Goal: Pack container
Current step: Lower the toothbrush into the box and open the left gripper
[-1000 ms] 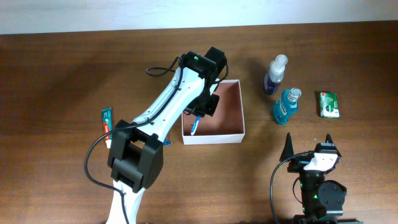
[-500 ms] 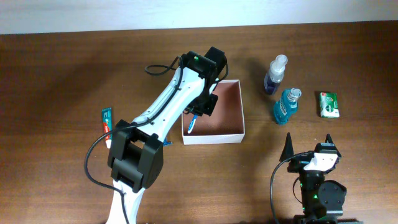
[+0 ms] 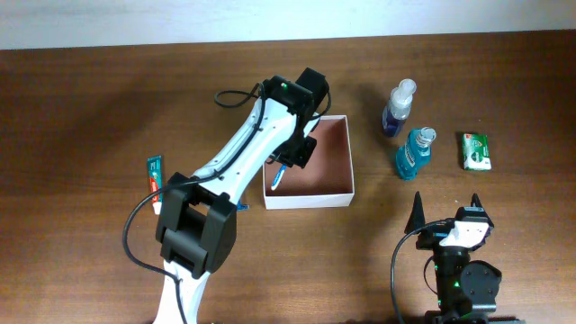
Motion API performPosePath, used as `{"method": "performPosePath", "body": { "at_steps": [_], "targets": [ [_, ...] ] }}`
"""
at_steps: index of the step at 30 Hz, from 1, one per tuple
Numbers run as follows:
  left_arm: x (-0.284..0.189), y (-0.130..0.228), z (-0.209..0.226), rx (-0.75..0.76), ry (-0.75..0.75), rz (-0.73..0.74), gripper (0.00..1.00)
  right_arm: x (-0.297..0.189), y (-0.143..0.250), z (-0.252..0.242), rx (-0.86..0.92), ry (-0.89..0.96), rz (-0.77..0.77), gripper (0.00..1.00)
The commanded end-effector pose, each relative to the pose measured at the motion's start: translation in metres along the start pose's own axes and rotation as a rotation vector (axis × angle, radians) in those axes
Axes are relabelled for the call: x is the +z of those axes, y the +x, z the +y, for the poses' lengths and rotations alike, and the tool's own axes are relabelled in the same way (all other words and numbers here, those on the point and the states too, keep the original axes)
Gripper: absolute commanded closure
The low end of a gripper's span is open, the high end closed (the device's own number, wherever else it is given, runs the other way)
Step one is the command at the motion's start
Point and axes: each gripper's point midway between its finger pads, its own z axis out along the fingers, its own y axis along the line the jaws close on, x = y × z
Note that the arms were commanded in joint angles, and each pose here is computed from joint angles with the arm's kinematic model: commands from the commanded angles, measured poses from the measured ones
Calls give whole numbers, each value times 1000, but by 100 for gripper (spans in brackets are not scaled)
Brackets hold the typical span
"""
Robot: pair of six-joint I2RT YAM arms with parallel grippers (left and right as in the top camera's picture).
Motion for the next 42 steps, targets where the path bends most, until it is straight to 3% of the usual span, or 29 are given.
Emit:
{"method": "performPosePath", "body": {
  "at_steps": [1,10,13,42],
  "targets": [
    [19,9,2,18,-10,43,99,0,4,-1,3,9,11,2],
    [25,10,2,18,-10,45,98,0,4,-1,3,9,11,2],
    [25,8,2,18,-9,37,92,0,4,-1,3,9,11,2],
    [58,7,-1,12,-3,72,92,0,4,-1,3,9,11,2]
  ]
}}
